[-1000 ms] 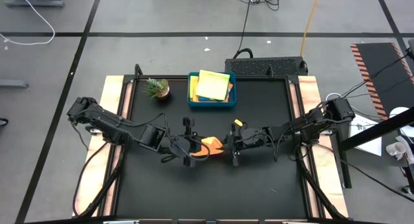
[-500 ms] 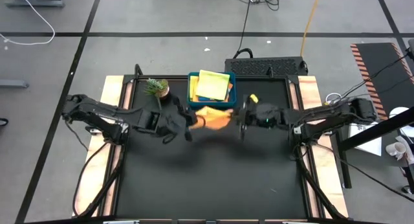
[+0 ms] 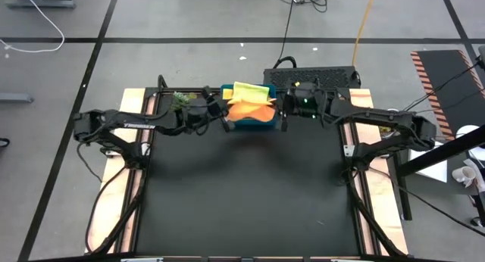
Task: Fold microfiber towels
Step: Put the folded orange microfiber cloth into the blue bin, then return to Home Position
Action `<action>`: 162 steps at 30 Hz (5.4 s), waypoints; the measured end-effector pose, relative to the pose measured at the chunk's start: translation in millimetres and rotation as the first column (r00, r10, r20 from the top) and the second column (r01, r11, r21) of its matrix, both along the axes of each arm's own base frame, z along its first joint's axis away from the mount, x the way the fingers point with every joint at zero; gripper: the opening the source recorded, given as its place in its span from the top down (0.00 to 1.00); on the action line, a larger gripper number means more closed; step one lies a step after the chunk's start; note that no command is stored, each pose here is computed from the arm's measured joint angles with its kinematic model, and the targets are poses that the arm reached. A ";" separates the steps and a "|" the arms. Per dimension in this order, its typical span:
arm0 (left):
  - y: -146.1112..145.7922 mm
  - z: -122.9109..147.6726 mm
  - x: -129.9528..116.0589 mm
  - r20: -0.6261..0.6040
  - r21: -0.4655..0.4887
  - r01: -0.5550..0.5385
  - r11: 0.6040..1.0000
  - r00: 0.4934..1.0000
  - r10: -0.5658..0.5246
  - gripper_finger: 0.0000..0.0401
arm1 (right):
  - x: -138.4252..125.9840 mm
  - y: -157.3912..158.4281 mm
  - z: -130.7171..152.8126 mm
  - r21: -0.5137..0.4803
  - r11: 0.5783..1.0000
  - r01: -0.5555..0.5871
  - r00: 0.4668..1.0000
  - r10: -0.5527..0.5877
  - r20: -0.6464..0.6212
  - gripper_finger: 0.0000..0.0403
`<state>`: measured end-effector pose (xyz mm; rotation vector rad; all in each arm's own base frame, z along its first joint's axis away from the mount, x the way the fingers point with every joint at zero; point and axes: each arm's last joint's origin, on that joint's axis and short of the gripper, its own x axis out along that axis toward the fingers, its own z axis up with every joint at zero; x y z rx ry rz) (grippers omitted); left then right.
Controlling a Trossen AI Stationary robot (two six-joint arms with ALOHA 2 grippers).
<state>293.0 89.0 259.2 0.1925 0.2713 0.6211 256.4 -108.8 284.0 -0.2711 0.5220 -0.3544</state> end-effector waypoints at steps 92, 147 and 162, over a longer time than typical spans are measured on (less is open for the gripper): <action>89.8 -48.0 -2.2 0.014 -0.251 -0.157 0.955 0.986 0.166 0.49 | 34.9 -92.8 -50.1 0.188 0.981 -0.047 0.995 0.062 -0.076 0.71; -93.7 -82.1 -191.3 0.396 -0.054 0.596 0.801 0.750 -0.530 0.96 | -150.4 86.6 -92.2 -0.067 0.934 -0.350 0.697 0.307 0.648 1.00; -98.2 -95.9 -191.2 0.280 -0.134 0.619 0.774 0.773 -0.570 0.99 | -149.9 87.9 -105.5 0.006 0.932 -0.362 0.779 0.298 0.552 1.00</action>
